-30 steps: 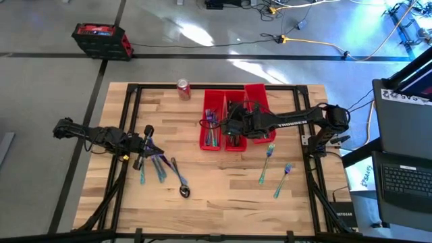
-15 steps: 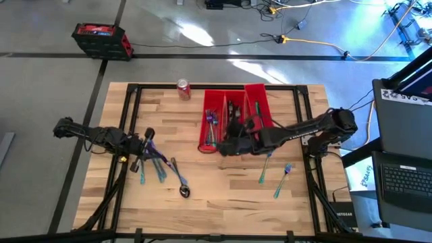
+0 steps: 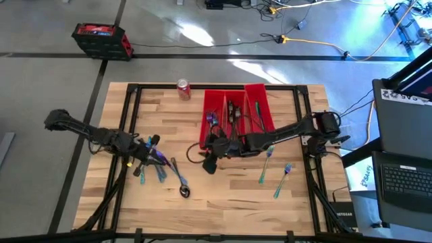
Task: Sort silverware
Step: Put the black spoon into the center red bin
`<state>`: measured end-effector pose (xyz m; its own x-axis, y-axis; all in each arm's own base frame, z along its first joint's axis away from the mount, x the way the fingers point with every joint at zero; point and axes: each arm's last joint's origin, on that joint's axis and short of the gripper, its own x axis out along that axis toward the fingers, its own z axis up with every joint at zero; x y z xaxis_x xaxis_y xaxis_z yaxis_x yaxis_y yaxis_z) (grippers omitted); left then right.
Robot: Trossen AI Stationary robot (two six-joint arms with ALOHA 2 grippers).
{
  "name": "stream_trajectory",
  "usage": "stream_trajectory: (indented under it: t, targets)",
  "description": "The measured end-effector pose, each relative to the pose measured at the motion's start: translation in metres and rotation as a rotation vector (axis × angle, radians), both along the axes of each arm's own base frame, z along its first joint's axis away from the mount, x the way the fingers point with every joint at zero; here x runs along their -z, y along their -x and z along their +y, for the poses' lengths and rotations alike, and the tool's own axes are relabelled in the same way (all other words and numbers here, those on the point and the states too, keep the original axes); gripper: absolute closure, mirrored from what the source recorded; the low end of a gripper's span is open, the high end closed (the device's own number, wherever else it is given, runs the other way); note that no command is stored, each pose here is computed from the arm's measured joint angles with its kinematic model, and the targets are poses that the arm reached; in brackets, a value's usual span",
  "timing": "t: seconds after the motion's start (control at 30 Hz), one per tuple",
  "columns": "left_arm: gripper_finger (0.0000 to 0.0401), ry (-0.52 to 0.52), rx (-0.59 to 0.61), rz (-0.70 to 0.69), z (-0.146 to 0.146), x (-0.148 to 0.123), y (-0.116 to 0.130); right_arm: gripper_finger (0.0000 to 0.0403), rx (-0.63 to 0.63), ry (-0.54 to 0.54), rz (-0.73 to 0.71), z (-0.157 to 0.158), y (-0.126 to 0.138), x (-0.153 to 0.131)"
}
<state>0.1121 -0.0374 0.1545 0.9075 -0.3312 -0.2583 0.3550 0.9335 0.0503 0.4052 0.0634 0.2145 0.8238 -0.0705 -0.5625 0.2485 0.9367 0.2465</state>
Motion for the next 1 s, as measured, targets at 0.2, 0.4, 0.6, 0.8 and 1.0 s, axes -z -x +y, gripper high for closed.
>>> stream_trajectory:
  t: [0.2, 0.4, 0.6, 0.8, 1.0]
  targets:
    - [0.0401, -0.087, -0.026, 0.132, -0.003, 0.016, -0.008, 0.035, -0.169, -0.014, 0.001, 0.006, -0.011, 0.022]
    - [0.0401, -0.078, -0.032, 0.1, -0.007, 0.016, -0.019, 0.0394, -0.268, -0.054, -0.064, 0.011, -0.021, 0.033]
    - [0.0401, -0.069, -0.033, 0.078, -0.008, 0.015, -0.023, 0.0401, -0.39, -0.067, -0.093, 0.028, -0.036, 0.049]
    - [0.0401, -0.051, -0.041, 0.11, -0.009, 0.018, -0.025, 0.0402, -0.482, 0.032, -0.082, 0.059, -0.053, 0.051]
    - [0.0401, -0.063, -0.061, 0.125, -0.008, 0.02, -0.025, 0.04, -0.499, 0.07, -0.029, 0.081, -0.062, 0.053]
